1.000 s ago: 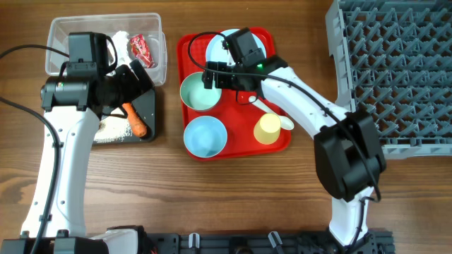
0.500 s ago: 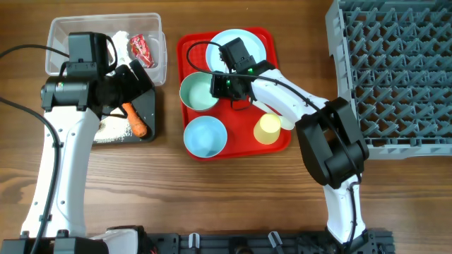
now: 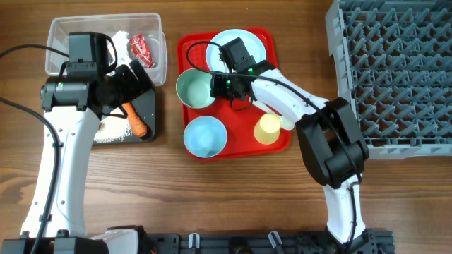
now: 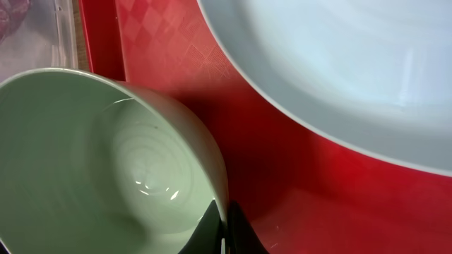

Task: Sort waste into correct bins and load items into the dishwasher rack
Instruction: 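Grasp the rim of the mint bowl with the right gripper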

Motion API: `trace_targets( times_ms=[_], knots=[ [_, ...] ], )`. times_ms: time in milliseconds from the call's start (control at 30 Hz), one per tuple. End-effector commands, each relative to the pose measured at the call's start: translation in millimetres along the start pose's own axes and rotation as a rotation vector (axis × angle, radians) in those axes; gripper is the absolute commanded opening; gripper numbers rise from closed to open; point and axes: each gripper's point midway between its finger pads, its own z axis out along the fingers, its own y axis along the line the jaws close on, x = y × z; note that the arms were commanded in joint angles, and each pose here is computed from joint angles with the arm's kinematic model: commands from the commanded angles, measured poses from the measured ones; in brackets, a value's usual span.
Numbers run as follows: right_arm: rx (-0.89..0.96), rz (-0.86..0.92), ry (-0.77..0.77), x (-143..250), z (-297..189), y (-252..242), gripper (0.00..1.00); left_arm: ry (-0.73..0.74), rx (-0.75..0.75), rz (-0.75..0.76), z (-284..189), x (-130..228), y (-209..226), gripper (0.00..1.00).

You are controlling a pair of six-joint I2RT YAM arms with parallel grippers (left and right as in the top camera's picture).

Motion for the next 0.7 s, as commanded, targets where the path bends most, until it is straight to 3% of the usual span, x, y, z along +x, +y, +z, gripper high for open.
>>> trace_targets(
  times_ms=[0, 167, 333, 567, 667],
  knots=[
    [-0.034, -0.018, -0.027, -13, -14, 6, 0.04, -0.016, -0.007, -0.001, -1, -4, -2, 1.00],
    [-0.058, -0.087, -0.115, -35, -53, 17, 0.04, -0.018, -0.005, -0.002, -1, -4, -2, 1.00],
    [0.050, -0.158, -0.306, -72, -127, 7, 0.05, -0.018, -0.005, -0.002, -1, -4, -2, 1.00],
    [0.582, -0.131, -0.737, -134, -283, -77, 0.04, -0.018, -0.005, -0.002, -1, -4, -2, 1.00],
    [0.808, -0.115, -0.845, -154, -326, -117, 0.04, -0.019, -0.005, -0.002, -1, -4, -3, 1.00]
  ],
)
